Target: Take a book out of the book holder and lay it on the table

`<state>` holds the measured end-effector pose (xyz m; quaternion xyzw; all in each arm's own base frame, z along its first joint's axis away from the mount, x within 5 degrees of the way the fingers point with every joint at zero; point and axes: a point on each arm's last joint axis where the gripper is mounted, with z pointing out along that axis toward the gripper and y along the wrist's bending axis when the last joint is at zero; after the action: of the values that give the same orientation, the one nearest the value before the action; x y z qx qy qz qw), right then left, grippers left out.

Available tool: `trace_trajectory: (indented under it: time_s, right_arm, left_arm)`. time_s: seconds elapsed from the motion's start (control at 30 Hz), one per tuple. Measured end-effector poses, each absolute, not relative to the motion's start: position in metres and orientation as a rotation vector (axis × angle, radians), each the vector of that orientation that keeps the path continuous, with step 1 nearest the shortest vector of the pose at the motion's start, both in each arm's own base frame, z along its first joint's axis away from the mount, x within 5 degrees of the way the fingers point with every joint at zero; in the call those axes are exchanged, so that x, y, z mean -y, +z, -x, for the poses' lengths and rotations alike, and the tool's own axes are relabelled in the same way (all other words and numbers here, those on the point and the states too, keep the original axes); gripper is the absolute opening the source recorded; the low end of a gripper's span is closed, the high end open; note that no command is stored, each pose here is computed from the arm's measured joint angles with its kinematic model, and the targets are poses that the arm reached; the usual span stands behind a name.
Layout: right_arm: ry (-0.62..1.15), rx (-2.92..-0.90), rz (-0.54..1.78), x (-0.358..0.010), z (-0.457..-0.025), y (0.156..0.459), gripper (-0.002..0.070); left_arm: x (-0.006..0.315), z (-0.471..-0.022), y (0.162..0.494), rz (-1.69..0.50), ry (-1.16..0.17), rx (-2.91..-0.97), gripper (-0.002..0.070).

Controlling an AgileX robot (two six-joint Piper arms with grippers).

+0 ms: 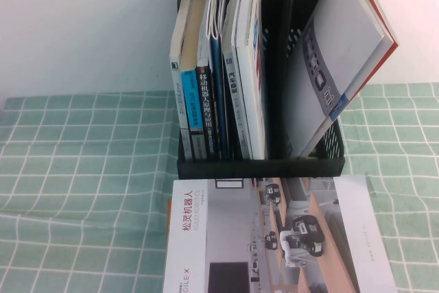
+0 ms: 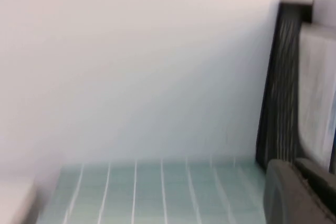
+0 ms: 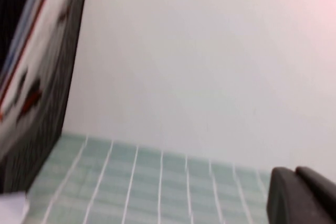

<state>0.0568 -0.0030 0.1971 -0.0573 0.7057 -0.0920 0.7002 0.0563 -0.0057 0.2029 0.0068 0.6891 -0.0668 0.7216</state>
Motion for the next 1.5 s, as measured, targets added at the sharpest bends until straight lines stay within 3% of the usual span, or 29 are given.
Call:
trace_trajectory:
  time_s: [0.27,0.6,0.7,0.9,1.1,1.33,1.5]
  right_arm:
    - [-0.219,-1.216,0.131,0.000,-0.051,0.229,-0.0002]
    - [-0.093,-1.168,-0.050,0.006,-0.049,0.233,-0.0002]
    - [-0.074,-1.140,-0.083,0.008,-0.048,0.235,-0.0002]
    - [-0.135,-1.063,-0.067,0.009,-0.044,0.244,-0.0002]
    - [-0.208,-1.191,0.051,0.004,-0.041,0.270,-0.0002]
    - [-0.201,-1.344,0.129,0.000,-0.043,0.315,-0.0002]
    - [-0.187,-1.471,0.149,0.000,-0.064,0.326,-0.0002]
  left_arm:
    - [0.008,-0.049,0.234,-0.051,-0.172,-1.174,-0.0002]
    - [0.007,-0.041,0.249,-0.031,-0.212,-0.980,-0.0003]
    - [0.005,-0.043,0.253,0.025,-0.240,-1.066,-0.0002]
    - [0.003,-0.030,0.297,0.079,-0.295,-1.249,-0.0002]
    - [0.003,-0.023,0.314,0.039,-0.242,-1.246,-0.0002]
    - [0.009,-0.049,0.331,-0.001,-0.227,-1.616,-0.0003]
    - [0.025,-0.078,0.356,-0.125,-0.317,-1.728,-0.0003]
